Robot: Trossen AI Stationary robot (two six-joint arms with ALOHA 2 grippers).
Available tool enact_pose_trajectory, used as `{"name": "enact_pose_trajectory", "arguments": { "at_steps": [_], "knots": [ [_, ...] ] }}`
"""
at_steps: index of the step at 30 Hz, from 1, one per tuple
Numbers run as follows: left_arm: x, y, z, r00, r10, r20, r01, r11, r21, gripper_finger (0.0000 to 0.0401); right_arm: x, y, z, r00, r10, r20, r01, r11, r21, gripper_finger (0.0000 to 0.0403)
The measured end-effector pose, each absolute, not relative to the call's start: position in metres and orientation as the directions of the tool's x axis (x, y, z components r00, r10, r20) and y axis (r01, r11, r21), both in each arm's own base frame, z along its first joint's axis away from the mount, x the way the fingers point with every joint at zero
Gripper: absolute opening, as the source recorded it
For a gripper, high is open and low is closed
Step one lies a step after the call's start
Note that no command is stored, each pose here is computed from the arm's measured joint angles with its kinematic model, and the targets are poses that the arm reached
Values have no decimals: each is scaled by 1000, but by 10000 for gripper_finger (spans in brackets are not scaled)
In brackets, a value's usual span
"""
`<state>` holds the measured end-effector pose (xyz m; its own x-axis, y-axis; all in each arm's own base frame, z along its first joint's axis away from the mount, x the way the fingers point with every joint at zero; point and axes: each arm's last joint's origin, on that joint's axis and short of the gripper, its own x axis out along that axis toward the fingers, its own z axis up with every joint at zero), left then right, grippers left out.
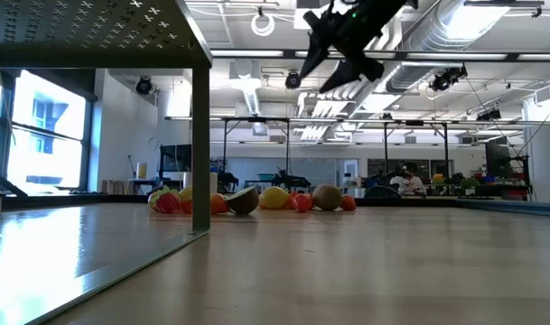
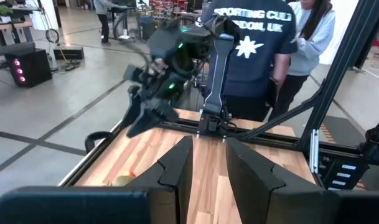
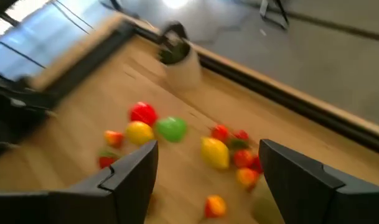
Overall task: Pick & Place Fruit
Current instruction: Put the kiwi into the red strainer bowl on the shelf
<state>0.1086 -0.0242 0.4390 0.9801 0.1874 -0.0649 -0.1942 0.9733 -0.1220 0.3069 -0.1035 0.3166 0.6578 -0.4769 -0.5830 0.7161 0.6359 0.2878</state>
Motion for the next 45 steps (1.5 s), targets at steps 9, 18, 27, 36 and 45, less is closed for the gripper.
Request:
{"name": "enact_pose_trajectory", "arguments": {
  "at_steps": [9, 18, 27, 36, 45],
  "knots": [
    [109, -24, 439, 980, 190, -65, -197, 972, -125, 92, 309, -122, 277, 479, -453, -752, 798, 581, 159, 299],
    [110, -23, 439, 969, 239, -68, -246, 962, -119, 92, 300, -137, 272, 420, -449, -789, 830, 541, 134, 324],
    [110, -23, 439, 968, 242, -67, -249, 961, -119, 92, 292, -145, 260, 403, -420, -813, 829, 544, 129, 307],
    [110, -23, 439, 964, 256, -67, -262, 958, -118, 92, 288, -140, 227, 430, -352, -832, 760, 639, 122, 324],
    [110, -23, 439, 962, 265, -65, -272, 951, -144, 92, 302, -142, 197, 438, -274, -856, 676, 728, 113, 324]
  ]
}}
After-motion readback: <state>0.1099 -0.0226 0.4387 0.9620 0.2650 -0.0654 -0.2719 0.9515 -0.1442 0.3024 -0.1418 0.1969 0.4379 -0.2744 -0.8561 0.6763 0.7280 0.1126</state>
